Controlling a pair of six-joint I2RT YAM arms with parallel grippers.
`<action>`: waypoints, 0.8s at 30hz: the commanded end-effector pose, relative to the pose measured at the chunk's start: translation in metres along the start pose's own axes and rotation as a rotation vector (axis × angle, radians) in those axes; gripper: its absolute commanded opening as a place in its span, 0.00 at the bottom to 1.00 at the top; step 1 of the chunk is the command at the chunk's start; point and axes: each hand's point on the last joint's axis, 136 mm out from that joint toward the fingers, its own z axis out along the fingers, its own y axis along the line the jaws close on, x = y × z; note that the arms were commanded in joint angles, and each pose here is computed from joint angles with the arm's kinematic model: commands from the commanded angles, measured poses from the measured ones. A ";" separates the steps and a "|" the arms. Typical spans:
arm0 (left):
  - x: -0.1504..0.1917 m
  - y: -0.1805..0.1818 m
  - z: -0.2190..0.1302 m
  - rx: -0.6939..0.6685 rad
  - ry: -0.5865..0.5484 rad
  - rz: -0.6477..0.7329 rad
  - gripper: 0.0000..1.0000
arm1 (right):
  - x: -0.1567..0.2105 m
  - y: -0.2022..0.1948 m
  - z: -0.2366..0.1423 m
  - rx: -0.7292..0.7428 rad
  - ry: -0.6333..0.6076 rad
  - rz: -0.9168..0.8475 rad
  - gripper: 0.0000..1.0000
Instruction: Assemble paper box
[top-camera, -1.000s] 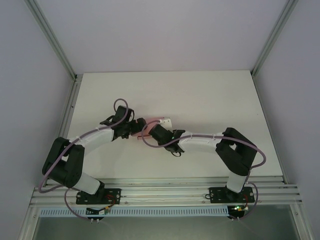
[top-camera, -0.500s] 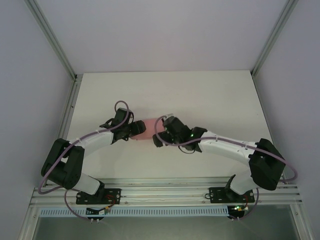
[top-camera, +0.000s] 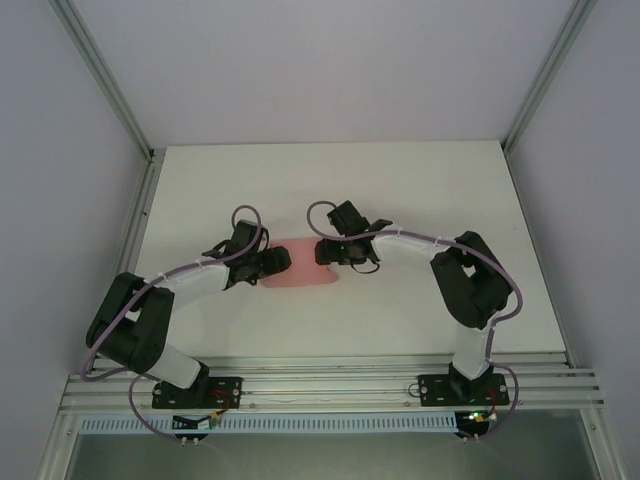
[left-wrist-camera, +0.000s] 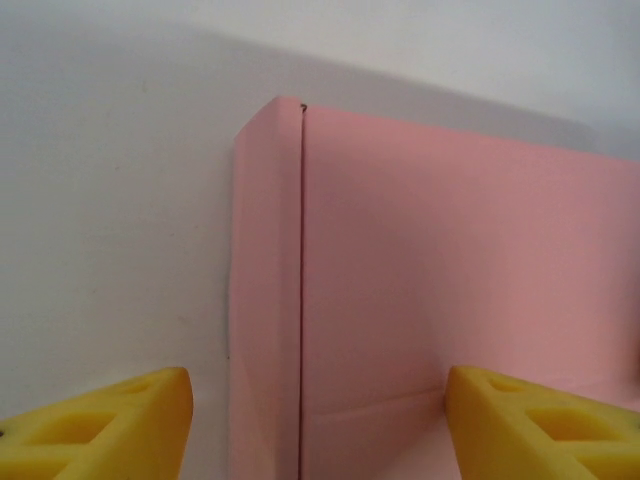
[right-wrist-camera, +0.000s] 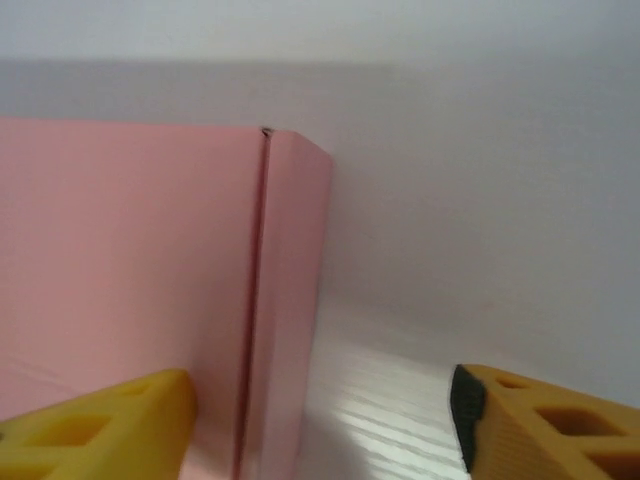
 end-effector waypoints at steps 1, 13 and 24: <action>0.021 0.015 0.006 -0.051 0.064 0.016 0.66 | 0.036 -0.019 0.020 0.045 0.123 0.057 0.62; -0.006 -0.022 -0.009 0.071 0.030 -0.006 0.73 | 0.040 -0.026 0.014 0.052 0.112 0.085 0.55; -0.032 -0.007 -0.012 0.071 -0.028 -0.040 0.76 | 0.001 0.001 0.003 -0.182 0.038 0.155 0.67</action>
